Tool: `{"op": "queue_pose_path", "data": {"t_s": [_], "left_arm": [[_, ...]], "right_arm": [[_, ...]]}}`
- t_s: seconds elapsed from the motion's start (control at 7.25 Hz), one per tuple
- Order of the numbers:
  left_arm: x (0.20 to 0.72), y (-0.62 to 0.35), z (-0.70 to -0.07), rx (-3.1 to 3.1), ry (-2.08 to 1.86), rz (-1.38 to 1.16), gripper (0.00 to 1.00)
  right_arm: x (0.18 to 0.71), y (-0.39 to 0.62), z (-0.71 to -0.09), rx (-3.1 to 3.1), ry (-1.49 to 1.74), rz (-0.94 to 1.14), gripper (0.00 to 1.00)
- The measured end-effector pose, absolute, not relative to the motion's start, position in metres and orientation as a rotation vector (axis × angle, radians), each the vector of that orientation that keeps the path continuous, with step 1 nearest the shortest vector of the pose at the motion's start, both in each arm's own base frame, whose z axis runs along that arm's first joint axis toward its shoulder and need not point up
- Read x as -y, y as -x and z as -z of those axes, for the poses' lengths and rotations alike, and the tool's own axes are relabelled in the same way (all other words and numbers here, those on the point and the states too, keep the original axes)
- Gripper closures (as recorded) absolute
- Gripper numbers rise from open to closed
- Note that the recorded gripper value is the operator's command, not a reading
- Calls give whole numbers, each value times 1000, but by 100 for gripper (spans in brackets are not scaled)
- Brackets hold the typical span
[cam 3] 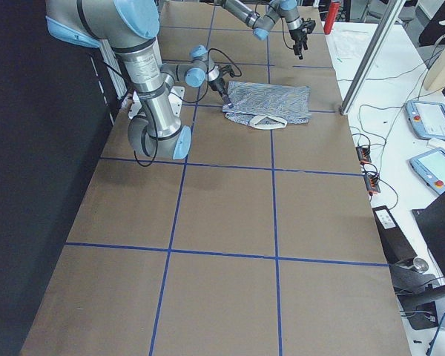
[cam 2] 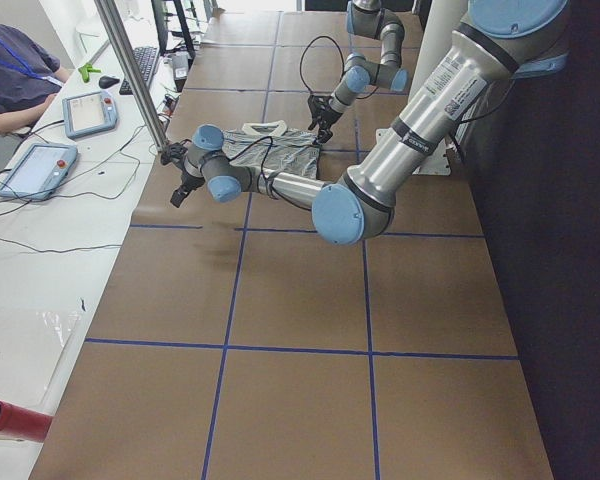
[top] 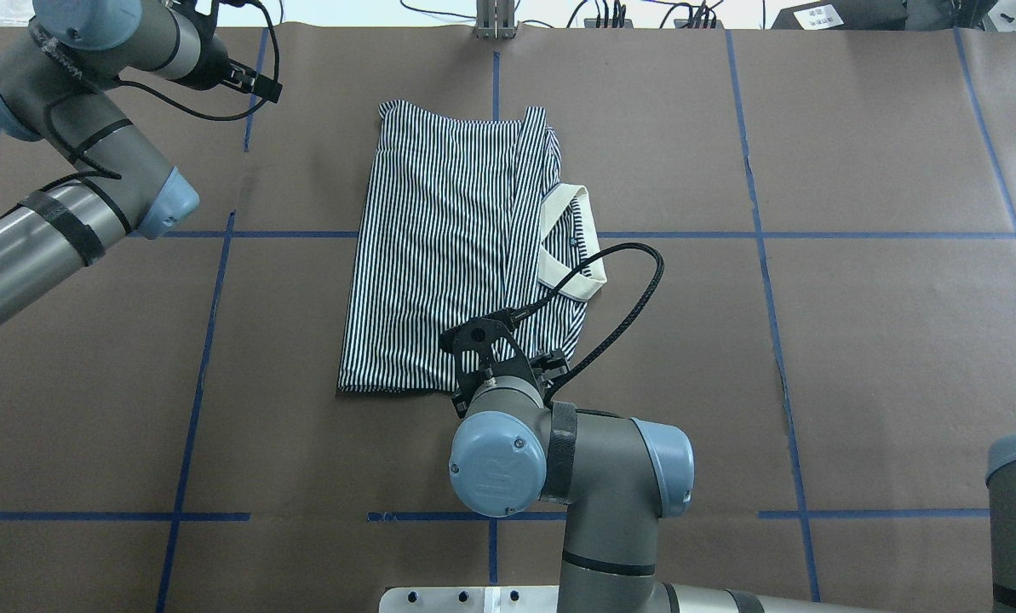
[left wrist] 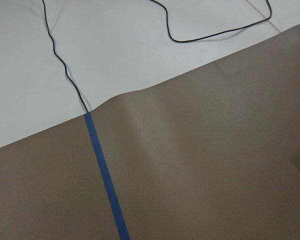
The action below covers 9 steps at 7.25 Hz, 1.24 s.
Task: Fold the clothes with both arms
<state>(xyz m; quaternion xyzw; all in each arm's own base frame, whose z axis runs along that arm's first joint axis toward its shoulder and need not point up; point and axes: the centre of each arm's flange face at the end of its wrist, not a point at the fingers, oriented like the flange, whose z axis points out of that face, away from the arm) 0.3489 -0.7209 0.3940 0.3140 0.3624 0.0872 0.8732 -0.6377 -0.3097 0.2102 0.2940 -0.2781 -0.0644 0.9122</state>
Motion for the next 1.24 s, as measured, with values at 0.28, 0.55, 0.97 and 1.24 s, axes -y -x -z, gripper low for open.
{"op": "queue_pose_path", "data": {"t_s": [0.28,0.55,0.97,1.24], "left_arm": [[720,-349,-393,-759,-657,-183,0],[719,-350,-393,-761,-658,-184,0],[718,-352,-394,-761,-656,-186,0],[716,-351,-400,-759,-651,-186,0]], "right_arm": [[304,643,-210,564,-614,169,38],[298,645,-211,555,-620,203,43],[289,649,-211,553,-623,235,91],[288,650,-210,556,-624,237,100]]}}
